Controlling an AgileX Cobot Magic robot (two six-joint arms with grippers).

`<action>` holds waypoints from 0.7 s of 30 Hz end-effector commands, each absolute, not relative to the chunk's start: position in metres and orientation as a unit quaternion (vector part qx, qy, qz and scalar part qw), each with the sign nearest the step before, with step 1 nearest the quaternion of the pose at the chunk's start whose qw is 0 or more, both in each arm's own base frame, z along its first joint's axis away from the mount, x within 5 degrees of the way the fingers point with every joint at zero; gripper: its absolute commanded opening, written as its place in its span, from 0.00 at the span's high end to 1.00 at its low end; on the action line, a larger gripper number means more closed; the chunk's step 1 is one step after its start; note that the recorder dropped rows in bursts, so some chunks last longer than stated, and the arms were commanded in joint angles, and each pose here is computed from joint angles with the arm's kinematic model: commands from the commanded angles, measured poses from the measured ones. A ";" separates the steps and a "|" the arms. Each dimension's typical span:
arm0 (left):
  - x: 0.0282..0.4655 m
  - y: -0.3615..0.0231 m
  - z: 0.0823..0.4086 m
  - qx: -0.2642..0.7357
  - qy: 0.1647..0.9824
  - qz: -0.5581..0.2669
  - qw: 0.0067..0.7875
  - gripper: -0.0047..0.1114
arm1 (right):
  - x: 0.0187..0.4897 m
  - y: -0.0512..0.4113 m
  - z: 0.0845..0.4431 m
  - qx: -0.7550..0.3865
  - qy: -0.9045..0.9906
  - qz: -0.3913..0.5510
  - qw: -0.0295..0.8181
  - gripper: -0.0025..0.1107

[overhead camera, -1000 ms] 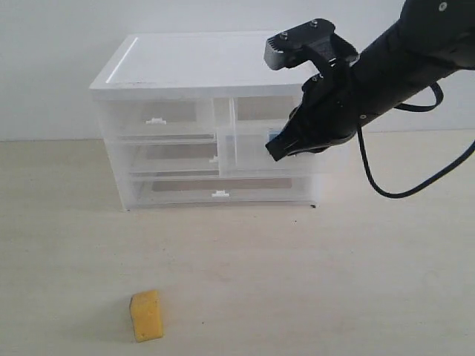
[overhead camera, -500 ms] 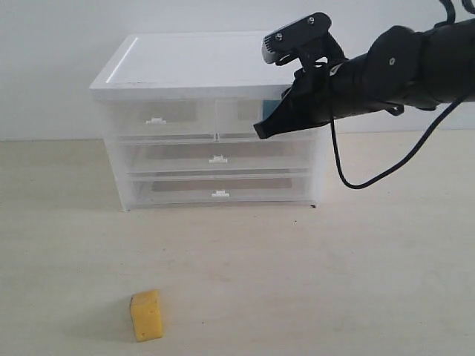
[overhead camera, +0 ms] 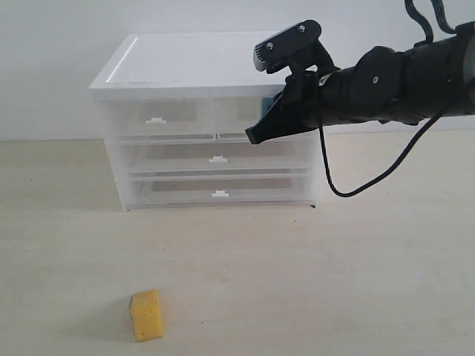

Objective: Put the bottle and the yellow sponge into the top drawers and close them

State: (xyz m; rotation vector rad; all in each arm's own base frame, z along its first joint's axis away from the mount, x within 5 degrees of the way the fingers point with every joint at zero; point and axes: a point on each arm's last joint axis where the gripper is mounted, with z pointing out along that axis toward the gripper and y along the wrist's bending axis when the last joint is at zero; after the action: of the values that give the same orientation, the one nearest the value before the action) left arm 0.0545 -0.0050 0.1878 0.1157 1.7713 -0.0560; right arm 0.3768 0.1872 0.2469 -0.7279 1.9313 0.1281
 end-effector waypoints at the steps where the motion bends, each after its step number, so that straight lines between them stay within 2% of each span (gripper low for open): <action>1: 0.054 -0.005 0.187 0.048 0.774 -0.031 0.630 0.92 | 0.371 0.179 0.261 -0.343 0.799 0.042 0.491 0.98; 6: 0.054 -0.005 0.187 0.048 0.774 -0.031 0.630 0.92 | 0.339 0.173 0.267 -0.475 0.798 0.036 0.369 0.98; 10: 0.054 -0.005 0.187 0.048 0.774 -0.031 0.630 0.92 | 0.317 0.158 0.270 -0.513 0.817 0.013 0.264 0.98; 12: 0.054 -0.005 0.187 0.048 0.774 -0.031 0.630 0.92 | 0.312 0.146 0.274 -0.485 0.843 -0.024 0.230 0.98; 17: 0.054 -0.005 0.187 0.048 0.774 -0.031 0.630 0.92 | 0.308 0.117 0.288 -0.342 0.908 -0.116 0.213 0.98; 21: 0.054 -0.005 0.187 0.048 0.774 -0.031 0.630 0.92 | 0.307 0.092 0.298 -0.244 0.938 -0.115 0.218 0.98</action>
State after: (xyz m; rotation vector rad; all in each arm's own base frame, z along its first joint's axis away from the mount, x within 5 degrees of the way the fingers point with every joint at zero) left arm 0.0545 -0.0050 0.1878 0.1157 1.7713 -0.0560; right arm 0.3082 0.1125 0.2861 -0.8985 2.5533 -0.2988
